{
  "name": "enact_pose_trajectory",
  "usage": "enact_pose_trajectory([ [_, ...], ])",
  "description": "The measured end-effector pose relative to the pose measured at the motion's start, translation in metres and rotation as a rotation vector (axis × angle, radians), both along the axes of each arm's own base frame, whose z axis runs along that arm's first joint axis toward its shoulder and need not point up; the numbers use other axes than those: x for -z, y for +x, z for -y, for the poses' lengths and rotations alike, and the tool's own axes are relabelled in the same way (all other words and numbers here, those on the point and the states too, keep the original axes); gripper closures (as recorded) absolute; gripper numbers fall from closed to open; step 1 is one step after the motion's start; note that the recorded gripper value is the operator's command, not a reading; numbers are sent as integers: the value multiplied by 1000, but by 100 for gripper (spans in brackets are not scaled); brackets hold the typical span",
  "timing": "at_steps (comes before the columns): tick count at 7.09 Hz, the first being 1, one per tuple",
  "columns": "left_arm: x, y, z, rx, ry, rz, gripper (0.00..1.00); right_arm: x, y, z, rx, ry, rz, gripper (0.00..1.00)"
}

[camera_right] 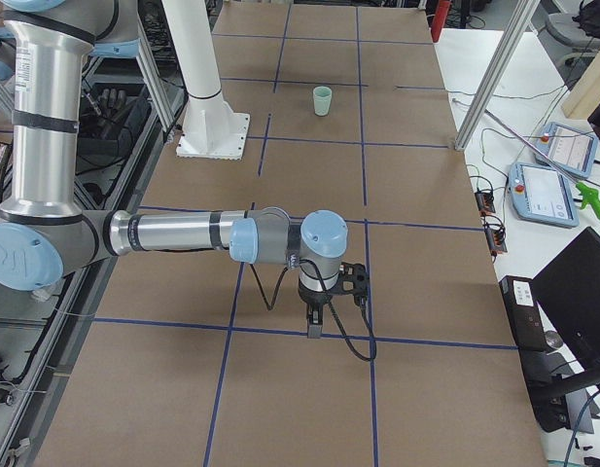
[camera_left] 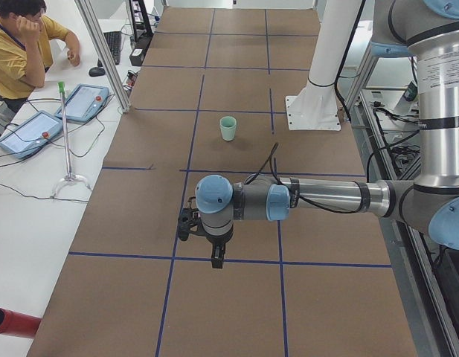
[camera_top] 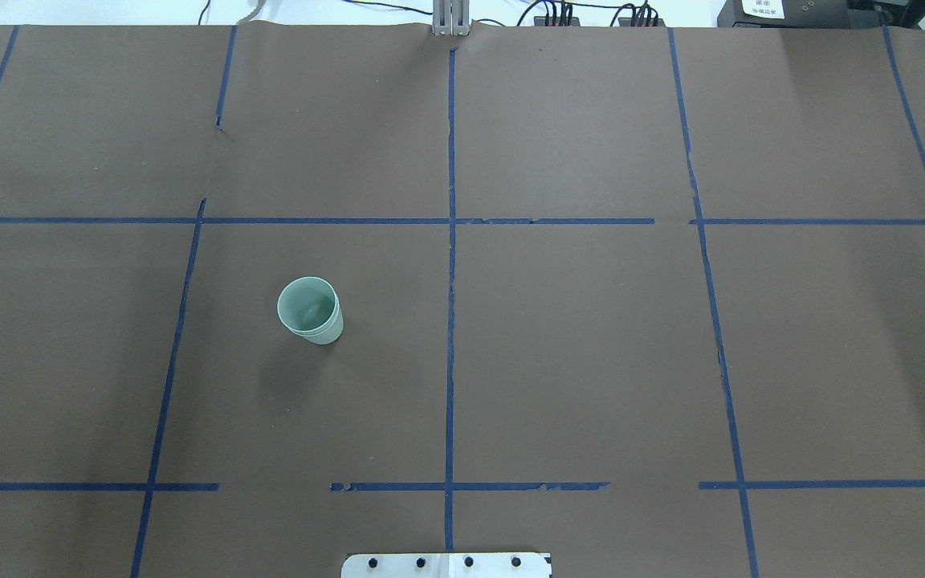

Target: Stack cups

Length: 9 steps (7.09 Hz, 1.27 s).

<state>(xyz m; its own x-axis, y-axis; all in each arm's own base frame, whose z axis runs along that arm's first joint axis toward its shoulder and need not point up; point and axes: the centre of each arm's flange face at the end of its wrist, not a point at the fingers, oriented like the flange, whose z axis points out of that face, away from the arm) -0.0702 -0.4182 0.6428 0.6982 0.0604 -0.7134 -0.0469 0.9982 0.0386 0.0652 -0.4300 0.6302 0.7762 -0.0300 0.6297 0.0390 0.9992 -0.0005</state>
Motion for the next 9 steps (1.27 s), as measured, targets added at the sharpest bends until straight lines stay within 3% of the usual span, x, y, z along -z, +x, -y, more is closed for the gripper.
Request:
enact_pose_trajectory([
  [9, 8, -3, 4, -4, 27, 5, 0, 0, 0, 0, 0, 0, 0, 0],
])
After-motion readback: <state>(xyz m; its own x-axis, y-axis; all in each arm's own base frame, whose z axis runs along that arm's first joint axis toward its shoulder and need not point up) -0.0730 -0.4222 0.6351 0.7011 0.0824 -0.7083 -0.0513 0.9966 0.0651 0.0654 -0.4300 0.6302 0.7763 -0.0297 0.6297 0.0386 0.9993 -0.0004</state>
